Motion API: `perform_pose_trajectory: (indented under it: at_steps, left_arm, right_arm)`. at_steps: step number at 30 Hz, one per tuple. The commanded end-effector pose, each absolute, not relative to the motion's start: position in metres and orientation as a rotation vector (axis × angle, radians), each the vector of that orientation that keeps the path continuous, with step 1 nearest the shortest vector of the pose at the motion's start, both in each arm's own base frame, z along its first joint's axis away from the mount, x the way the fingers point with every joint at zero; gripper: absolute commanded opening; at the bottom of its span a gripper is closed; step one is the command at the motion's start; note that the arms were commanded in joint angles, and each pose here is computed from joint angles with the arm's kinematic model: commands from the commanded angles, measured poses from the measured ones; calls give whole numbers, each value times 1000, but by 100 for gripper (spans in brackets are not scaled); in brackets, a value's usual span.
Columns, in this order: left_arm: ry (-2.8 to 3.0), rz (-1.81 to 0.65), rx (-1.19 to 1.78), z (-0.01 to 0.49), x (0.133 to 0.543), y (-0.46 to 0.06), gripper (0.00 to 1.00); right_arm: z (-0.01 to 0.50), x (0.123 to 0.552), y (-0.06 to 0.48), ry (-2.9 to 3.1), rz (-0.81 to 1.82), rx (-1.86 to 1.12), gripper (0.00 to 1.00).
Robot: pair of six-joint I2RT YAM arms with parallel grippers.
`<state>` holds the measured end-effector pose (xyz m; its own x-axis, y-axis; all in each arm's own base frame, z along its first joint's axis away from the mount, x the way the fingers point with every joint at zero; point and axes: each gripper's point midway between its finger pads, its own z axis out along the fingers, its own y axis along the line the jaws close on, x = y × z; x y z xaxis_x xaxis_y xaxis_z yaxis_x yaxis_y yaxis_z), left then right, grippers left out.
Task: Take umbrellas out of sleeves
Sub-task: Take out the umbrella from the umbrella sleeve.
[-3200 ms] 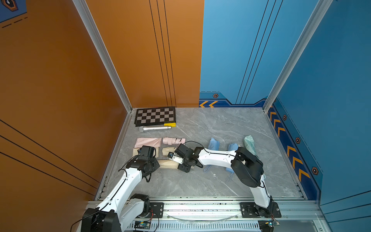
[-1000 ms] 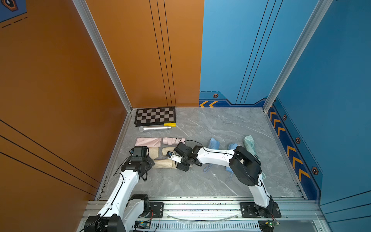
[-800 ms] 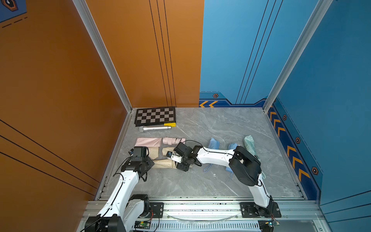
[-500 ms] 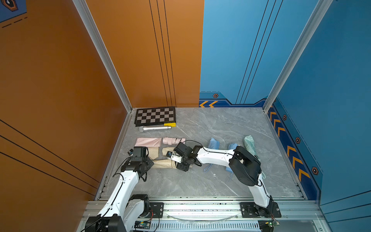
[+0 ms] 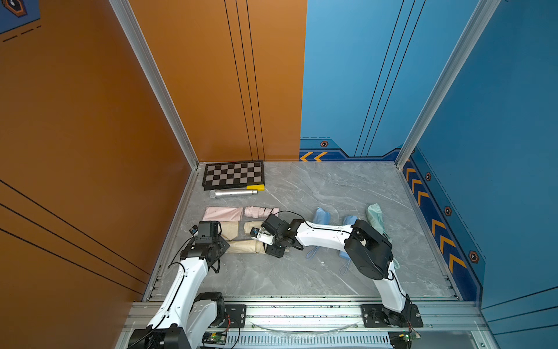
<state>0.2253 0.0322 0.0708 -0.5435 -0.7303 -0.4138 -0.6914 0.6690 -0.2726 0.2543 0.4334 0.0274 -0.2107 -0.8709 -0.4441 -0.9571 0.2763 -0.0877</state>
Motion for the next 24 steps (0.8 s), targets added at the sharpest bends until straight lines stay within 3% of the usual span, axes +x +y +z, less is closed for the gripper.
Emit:
perform_pose_trajectory:
  at_steps: [1,24]
  left_arm:
    - [2335,-48,-1133,72,223,44,0]
    - [2291,-47,-1180,74,220,53,0]
  right_arm:
    - [8,250,417,2200,242,-1716,25]
    - [10,250,416,2194,241,-1719,24]
